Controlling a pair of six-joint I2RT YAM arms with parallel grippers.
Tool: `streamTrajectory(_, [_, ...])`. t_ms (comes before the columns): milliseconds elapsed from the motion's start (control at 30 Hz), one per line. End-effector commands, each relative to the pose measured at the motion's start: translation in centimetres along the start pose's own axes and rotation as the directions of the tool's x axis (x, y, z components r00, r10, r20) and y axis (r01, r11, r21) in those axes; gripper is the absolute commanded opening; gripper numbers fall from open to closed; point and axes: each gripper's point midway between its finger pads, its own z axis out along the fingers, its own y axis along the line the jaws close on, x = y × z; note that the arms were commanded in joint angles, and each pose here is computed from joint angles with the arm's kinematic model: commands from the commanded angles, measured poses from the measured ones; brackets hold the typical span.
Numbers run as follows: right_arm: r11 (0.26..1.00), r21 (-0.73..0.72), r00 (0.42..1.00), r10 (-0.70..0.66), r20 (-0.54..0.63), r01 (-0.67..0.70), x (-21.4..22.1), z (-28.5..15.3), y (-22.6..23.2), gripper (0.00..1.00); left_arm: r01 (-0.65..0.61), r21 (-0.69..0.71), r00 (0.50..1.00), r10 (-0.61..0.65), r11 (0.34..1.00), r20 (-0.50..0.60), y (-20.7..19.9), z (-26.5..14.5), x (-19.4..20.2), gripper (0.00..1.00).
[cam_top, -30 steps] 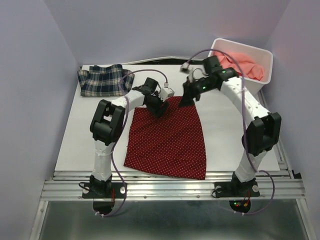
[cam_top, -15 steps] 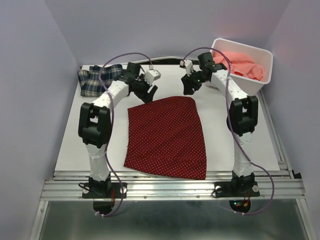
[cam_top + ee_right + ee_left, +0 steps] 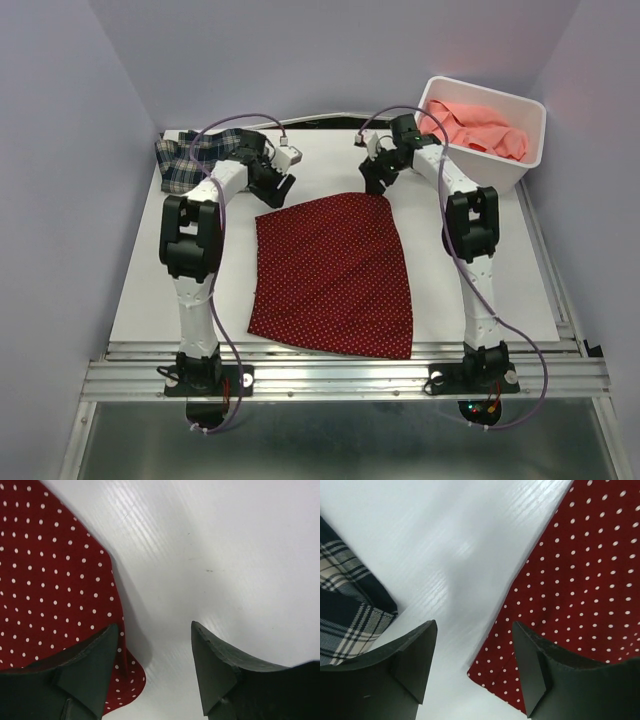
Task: Fold and stack the skirts
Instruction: Flatten the skirt out
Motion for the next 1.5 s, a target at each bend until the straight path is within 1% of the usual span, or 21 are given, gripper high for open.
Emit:
streamTrajectory(0, [0.996, -0.046, 0.997, -0.074, -0.019, 0.073, 1.0, 1.3, 1.3, 0.61, -0.013, -0.011, 0.998, 0.012, 1.0, -0.06, 0.7, 0.3, 1.2, 0.69])
streamTrajectory(167, [0.995, -0.079, 0.996, -0.064, -0.066, 0.058, 2.3, 1.8, 2.3, 0.51, 0.01, 0.039, 0.99, -0.004, 0.999, -0.14, -0.1, 1.7, 3.8, 0.57])
streamTrajectory(300, [0.992, -0.101, 0.993, -0.083, -0.08, 0.075, 1.9, 1.5, 3.5, 0.36, 0.019, 0.095, 0.988, -0.005, 0.995, -0.152, -1.3, 2.0, 4.6, 0.46])
streamTrajectory(367, [0.992, -0.101, 0.994, -0.081, -0.067, 0.074, 1.0, 0.5, 3.8, 0.24, 0.02, 0.108, 0.989, -0.004, 0.994, -0.145, -1.5, 1.8, 4.4, 0.31])
streamTrajectory(400, [0.992, -0.104, 0.996, -0.074, -0.059, 0.067, 0.6, 0.1, 4.0, 0.09, 0.01, 0.11, 0.992, 0.004, 0.994, -0.125, -1.6, 1.3, 3.8, 0.26])
streamTrajectory(433, [0.992, -0.104, 0.996, -0.073, -0.052, 0.067, 0.2, -0.5, 4.2, 0.03, 0.007, 0.109, 0.993, 0.006, 0.994, -0.115, -1.6, 1.0, 3.6, 0.21])
streamTrajectory(467, [0.992, -0.093, 0.996, -0.083, -0.031, 0.08, -1.0, -1.7, 4.3, 0.01, 0.0, 0.112, 0.995, 0.011, 0.994, -0.097, -1.7, 0.6, 3.0, 0.08])
streamTrajectory(533, [0.992, -0.097, 0.996, -0.088, -0.024, 0.086, -1.3, -2.9, 5.0, 0.01, -0.021, 0.112, 0.999, 0.026, 0.993, -0.046, -2.0, -1.1, 1.5, 0.0])
streamTrajectory(667, [0.99, -0.066, 0.991, -0.121, 0.052, 0.125, -3.9, -7.9, 7.0, 0.01, -0.061, 0.086, 0.997, 0.056, 0.994, 0.058, -2.6, -4.6, -0.9, 0.0])
streamTrajectory(767, [0.99, -0.078, 0.992, -0.111, 0.059, 0.115, -3.3, -9.5, 8.8, 0.01, -0.127, 0.047, 0.985, 0.121, 0.991, 0.119, -3.9, -7.3, -1.8, 0.0])
streamTrajectory(867, [0.988, -0.082, 0.989, -0.125, 0.073, 0.13, -3.2, -12.0, 10.6, 0.01, -0.215, 0.026, 0.967, 0.209, 0.976, 0.145, -6.1, -9.4, -1.2, 0.0])
streamTrajectory(933, [0.994, -0.076, 0.996, -0.075, 0.047, 0.078, -1.8, -12.5, 11.6, 0.01, -0.265, 0.042, 0.957, 0.257, 0.963, 0.137, -8.1, -10.4, 0.5, 0.0])
streamTrajectory(1000, [0.998, -0.021, 0.999, -0.051, 0.013, 0.051, -1.1, -12.7, 10.9, 0.08, -0.373, 0.076, 0.92, 0.359, 0.925, 0.157, -10.9, -11.0, 1.2, 0.0])
streamTrajectory(1033, [1.0, 0.005, 1.0, -0.018, 0.014, 0.018, -1.1, -13.3, 10.2, 0.16, -0.415, 0.085, 0.904, 0.4, 0.906, 0.154, -12.5, -11.8, 2.9, 0.0])
streamTrajectory(1067, [1.0, 0.024, 1.0, -0.004, 0.024, 0.003, -1.4, -13.7, 9.5, 0.3, -0.509, 0.097, 0.855, 0.49, 0.855, 0.168, -15.0, -11.9, 3.2, 0.0])
streamTrajectory(1100, [0.999, 0.04, 0.999, 0.012, 0.038, -0.013, -1.8, -14.2, 8.8, 0.36, -0.545, 0.137, 0.838, 0.531, 0.827, 0.128, -16.9, -11.1, 6.3, 0.0])
streamTrajectory(1133, [0.998, 0.053, 0.998, 0.026, 0.052, -0.029, -2.3, -14.6, 8.2, 0.41, -0.599, 0.111, 0.798, 0.58, 0.793, 0.16, -18.3, -12.2, 6.4, 0.0])
streamTrajectory(1267, [0.995, 0.075, 0.992, 0.053, 0.116, -0.062, -5.8, -15.7, 6.4, 0.49, -0.742, 0.138, 0.671, 0.72, 0.657, 0.177, -24.5, -12.2, 10.2, 0.0])
streamTrajectory(1333, [0.994, 0.023, 0.988, 0.104, 0.111, -0.107, -6.3, -15.6, 7.0, 0.6, -0.77, 0.202, 0.637, 0.748, 0.606, 0.184, -27.2, -11.8, 12.4, 0.0])
streamTrajectory(1400, [0.993, -0.037, 0.987, 0.116, 0.111, -0.113, -7.5, -14.6, 7.9, 0.69, -0.771, 0.224, 0.633, 0.754, 0.596, 0.173, -27.8, -11.2, 13.3, 0.0])
streamTrajectory(1467, [0.99, -0.084, 0.991, 0.116, 0.063, -0.11, -7.1, -13.5, 9.5, 0.71, -0.803, 0.232, 0.589, 0.793, 0.55, 0.158, -28.5, -10.4, 14.9, 0.0])
